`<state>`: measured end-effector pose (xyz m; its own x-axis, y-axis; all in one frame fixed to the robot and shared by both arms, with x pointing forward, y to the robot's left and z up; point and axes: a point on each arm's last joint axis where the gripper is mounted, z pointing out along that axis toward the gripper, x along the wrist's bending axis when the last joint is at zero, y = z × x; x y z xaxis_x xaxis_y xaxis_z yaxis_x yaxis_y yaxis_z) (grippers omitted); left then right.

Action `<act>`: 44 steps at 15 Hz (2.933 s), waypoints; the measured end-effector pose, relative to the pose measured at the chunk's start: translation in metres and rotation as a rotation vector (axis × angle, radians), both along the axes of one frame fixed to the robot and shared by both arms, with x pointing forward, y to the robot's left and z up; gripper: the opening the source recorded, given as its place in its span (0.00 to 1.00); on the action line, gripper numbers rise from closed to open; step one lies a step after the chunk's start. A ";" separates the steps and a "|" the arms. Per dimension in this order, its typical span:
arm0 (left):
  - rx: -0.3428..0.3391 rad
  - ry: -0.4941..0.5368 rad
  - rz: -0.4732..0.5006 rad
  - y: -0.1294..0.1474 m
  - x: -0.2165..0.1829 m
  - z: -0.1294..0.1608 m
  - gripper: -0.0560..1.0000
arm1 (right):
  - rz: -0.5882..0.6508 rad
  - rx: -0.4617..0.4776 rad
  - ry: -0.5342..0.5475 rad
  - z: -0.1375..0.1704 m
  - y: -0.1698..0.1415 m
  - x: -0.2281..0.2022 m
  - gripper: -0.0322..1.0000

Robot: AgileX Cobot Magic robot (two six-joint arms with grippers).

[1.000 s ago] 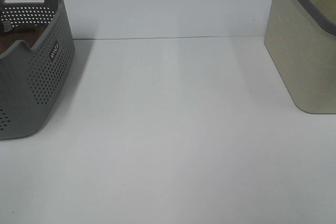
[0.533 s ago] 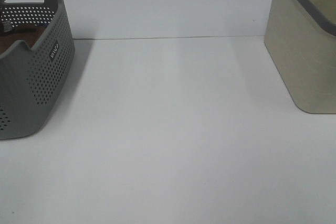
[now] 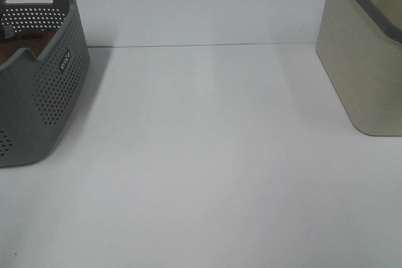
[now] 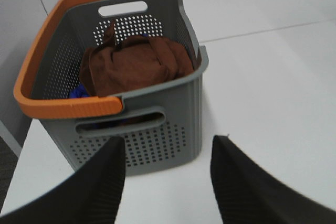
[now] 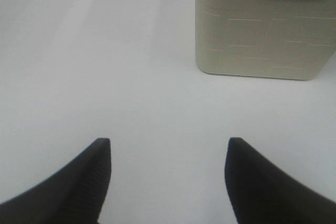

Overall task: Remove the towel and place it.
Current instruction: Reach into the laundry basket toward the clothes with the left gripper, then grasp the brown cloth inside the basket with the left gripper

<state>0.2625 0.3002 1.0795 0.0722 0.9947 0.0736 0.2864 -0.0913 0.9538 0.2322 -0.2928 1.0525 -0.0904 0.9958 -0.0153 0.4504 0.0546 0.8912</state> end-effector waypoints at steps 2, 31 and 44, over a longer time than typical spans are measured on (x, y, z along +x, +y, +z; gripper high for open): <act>-0.028 -0.002 0.026 0.000 0.031 0.009 0.52 | 0.000 0.000 0.000 0.000 0.000 0.000 0.62; 0.149 0.639 0.253 0.045 0.505 -0.058 0.53 | 0.000 0.000 0.000 0.000 0.000 0.000 0.62; 0.194 0.623 0.230 0.046 0.526 -0.109 0.53 | 0.000 0.000 0.000 0.000 0.000 0.000 0.62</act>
